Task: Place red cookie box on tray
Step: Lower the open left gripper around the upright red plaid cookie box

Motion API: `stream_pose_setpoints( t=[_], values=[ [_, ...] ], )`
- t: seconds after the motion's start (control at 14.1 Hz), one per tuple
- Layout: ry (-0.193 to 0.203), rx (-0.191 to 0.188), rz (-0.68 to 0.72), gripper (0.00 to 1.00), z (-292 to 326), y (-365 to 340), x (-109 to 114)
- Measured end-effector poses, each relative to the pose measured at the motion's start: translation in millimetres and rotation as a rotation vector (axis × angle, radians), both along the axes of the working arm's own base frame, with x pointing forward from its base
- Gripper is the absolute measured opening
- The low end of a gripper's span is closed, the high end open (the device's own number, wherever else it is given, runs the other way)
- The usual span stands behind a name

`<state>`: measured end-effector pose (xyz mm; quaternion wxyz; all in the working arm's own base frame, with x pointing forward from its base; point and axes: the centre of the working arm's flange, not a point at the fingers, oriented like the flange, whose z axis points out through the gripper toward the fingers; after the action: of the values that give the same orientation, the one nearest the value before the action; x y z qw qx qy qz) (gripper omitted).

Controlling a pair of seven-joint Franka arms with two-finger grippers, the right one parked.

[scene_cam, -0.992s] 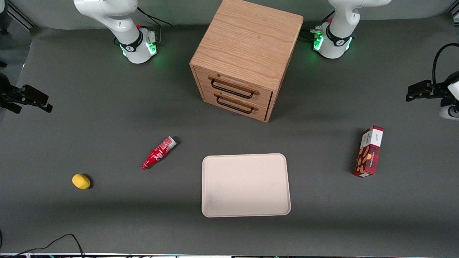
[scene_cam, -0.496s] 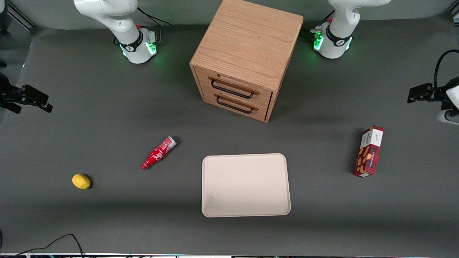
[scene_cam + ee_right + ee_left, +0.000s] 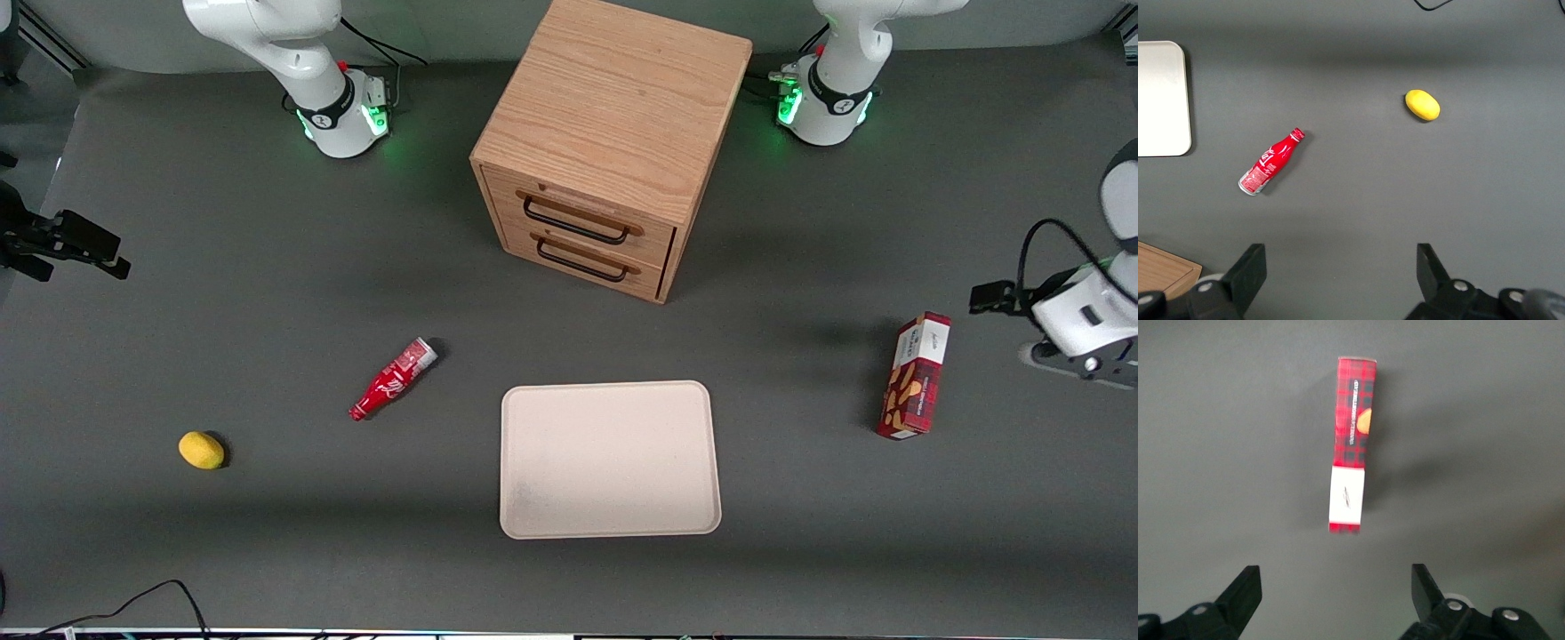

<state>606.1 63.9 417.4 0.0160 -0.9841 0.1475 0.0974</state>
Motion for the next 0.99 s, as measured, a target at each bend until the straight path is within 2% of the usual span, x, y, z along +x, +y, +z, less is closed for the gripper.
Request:
stream_pose_setpoints(
  t=[0.21, 0.43, 0.71, 0.99],
  values=[
    [-0.057, 0.003, -0.037, 1.0, -58.1, -0.5, 10.7],
    [-0.098, -0.001, -0.049, 1.0, -110.5, -2.0, 9.2],
    [-0.136, -0.02, -0.037, 1.0, -158.5, -4.8, -6.1],
    [-0.142, -0.025, -0.043, 0.98, -171.9, -10.0, -13.4]
  ],
)
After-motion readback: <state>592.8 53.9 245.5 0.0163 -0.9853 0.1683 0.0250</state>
